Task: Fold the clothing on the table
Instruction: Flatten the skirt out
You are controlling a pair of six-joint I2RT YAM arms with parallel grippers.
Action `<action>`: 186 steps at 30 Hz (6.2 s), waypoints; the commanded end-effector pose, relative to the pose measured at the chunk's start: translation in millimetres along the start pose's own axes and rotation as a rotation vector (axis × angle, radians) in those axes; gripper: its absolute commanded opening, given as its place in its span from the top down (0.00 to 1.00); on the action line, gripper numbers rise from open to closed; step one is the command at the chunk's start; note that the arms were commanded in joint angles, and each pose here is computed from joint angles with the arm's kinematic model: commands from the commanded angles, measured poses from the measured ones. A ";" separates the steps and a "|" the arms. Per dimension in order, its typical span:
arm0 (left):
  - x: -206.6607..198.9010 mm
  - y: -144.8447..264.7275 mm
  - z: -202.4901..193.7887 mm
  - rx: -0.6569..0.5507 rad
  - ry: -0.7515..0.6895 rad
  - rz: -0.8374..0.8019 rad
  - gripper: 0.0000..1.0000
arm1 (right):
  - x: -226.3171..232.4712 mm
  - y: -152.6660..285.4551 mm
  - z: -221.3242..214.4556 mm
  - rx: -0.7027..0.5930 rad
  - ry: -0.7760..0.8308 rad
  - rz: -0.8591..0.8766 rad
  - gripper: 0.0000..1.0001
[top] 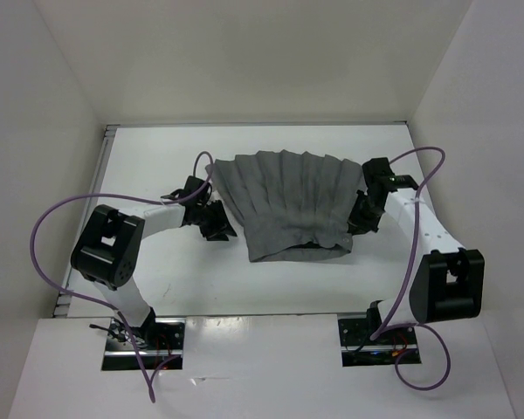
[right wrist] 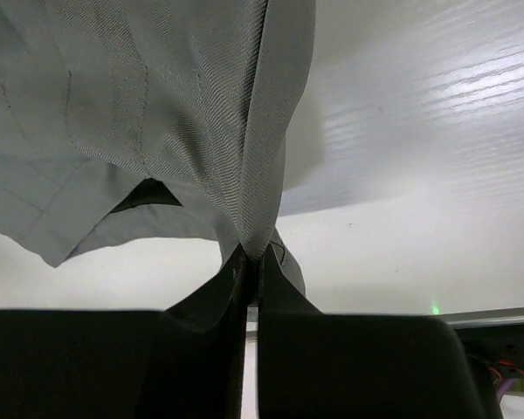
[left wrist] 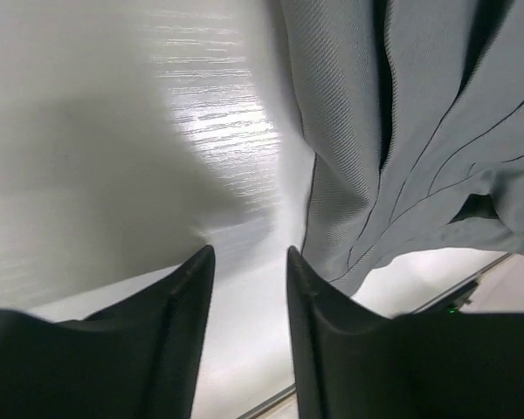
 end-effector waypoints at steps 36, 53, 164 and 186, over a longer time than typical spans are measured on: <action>28.3 58.9 151.2 -0.316 0.101 -0.072 1.00 | 92.9 -12.3 1.6 0.095 0.121 0.448 1.00; 8.5 91.5 70.8 -0.209 0.034 -0.188 0.26 | 63.6 -6.1 17.8 -0.161 0.091 -0.040 0.64; 31.5 87.2 20.3 -0.137 0.018 -0.150 0.26 | 49.8 -54.0 -90.9 0.365 0.194 -0.063 0.44; 69.0 64.8 -11.1 -0.082 0.146 0.066 0.72 | 64.2 -69.8 -80.2 0.323 0.210 -0.056 1.00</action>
Point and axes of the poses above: each gripper's point midway between its finger pads, its own y axis back along the fingers, its own x axis along the line the jaws close on, z = x × y, the point moved 8 cm from there along y, back along the fingers
